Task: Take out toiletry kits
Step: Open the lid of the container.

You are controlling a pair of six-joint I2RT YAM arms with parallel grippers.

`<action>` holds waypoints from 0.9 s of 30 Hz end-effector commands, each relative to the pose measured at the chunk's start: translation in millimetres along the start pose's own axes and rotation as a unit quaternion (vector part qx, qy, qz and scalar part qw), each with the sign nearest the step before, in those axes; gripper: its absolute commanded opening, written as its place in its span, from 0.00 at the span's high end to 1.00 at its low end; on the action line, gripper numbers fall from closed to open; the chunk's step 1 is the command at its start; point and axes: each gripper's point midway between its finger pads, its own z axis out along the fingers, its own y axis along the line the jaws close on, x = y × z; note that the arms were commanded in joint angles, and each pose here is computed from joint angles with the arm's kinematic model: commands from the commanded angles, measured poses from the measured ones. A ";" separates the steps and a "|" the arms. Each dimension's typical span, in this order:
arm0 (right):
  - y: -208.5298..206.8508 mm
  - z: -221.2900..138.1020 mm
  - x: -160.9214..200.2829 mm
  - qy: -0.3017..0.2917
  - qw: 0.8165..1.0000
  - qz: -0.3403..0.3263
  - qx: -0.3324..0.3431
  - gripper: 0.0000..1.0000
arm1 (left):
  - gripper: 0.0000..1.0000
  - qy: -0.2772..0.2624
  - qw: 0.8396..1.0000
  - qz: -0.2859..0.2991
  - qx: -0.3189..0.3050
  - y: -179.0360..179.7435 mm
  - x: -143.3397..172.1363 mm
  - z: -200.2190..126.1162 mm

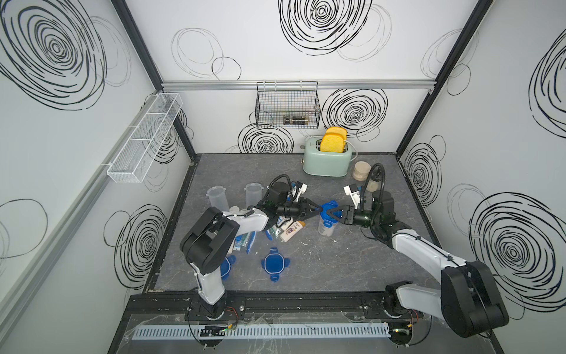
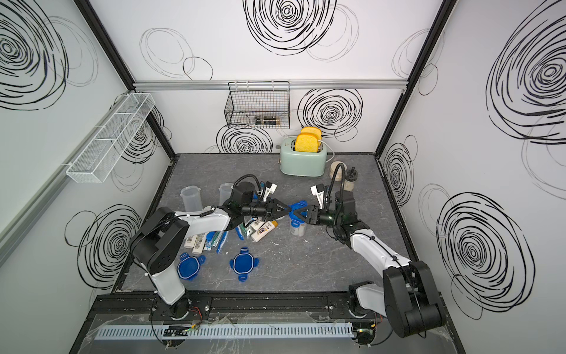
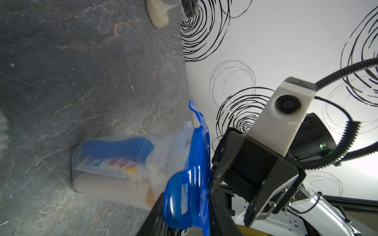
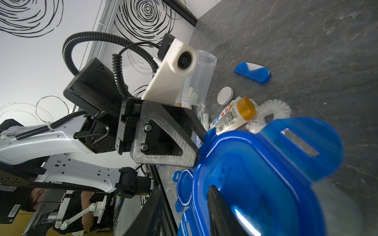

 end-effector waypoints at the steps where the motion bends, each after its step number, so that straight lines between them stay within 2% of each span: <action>1: -19.1 4.1 14.4 0.021 0.999 0.026 0.030 0.60 | 0.68 -0.022 0.998 0.045 0.033 -35.2 -15.4 -9.0; 4: -21.7 4.3 16.6 0.024 0.999 0.026 0.035 0.60 | 0.73 -0.023 0.998 0.050 0.021 -32.4 -14.8 -9.5; 9: -24.6 5.0 20.0 0.028 0.999 0.029 0.037 0.60 | 0.73 -0.027 0.998 0.063 -0.003 -27.0 -16.1 -10.4; 16: -26.7 5.6 23.0 0.032 0.998 0.032 0.036 0.60 | 0.74 -0.030 0.997 0.076 -0.001 -34.6 -16.8 -11.6; 27: -22.0 5.1 18.1 0.032 0.999 0.026 0.033 0.60 | 0.90 -0.024 0.995 0.095 -0.001 -44.2 -10.0 -8.2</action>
